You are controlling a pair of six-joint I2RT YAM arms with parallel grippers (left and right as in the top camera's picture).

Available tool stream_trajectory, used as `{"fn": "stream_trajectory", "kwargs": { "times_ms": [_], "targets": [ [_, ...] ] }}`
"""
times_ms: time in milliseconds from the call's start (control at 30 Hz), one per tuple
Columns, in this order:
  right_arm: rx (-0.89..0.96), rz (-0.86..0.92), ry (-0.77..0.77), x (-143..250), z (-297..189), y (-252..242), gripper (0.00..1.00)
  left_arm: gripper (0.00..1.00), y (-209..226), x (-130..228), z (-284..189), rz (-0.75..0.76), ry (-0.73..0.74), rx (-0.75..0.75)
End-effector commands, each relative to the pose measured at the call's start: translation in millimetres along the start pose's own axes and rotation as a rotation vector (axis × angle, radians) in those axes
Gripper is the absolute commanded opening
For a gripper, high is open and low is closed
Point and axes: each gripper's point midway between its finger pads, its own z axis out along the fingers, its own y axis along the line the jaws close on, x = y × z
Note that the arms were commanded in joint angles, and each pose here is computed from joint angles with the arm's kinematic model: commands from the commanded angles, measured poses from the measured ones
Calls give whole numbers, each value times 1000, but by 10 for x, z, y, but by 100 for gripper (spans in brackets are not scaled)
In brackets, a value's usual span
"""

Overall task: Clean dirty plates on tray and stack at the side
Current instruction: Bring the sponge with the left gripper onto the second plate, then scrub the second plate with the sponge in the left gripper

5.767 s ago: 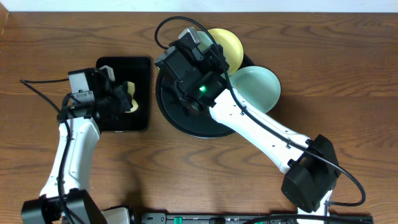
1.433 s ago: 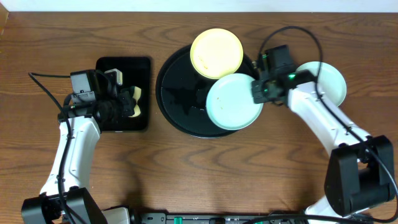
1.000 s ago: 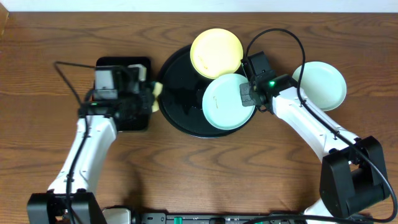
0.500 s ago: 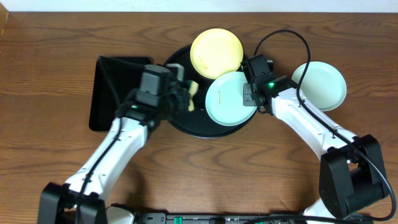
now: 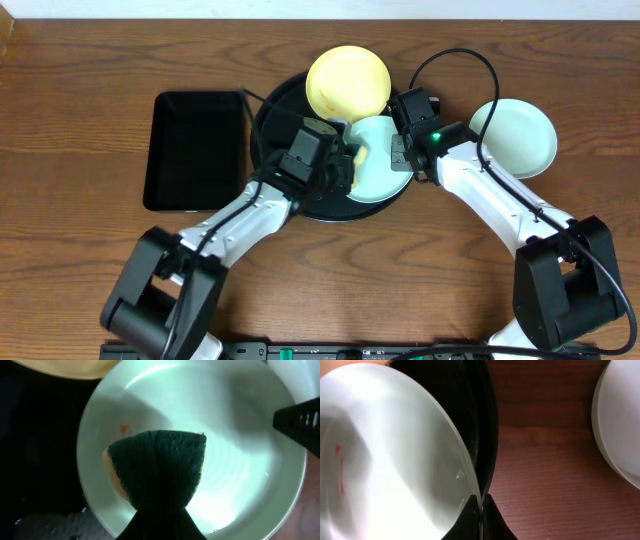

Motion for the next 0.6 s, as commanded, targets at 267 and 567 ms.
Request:
{"fn": "stream_trajectory", "kwargs": {
  "times_ms": [267, 567],
  "targets": [
    [0, 5, 13, 48, 44, 30, 1, 8, 99, 59, 286, -32, 2, -9],
    [-10, 5, 15, 50, 43, 49, 1, 8, 97, 69, 293, -31, 5, -9]
  ]
}}
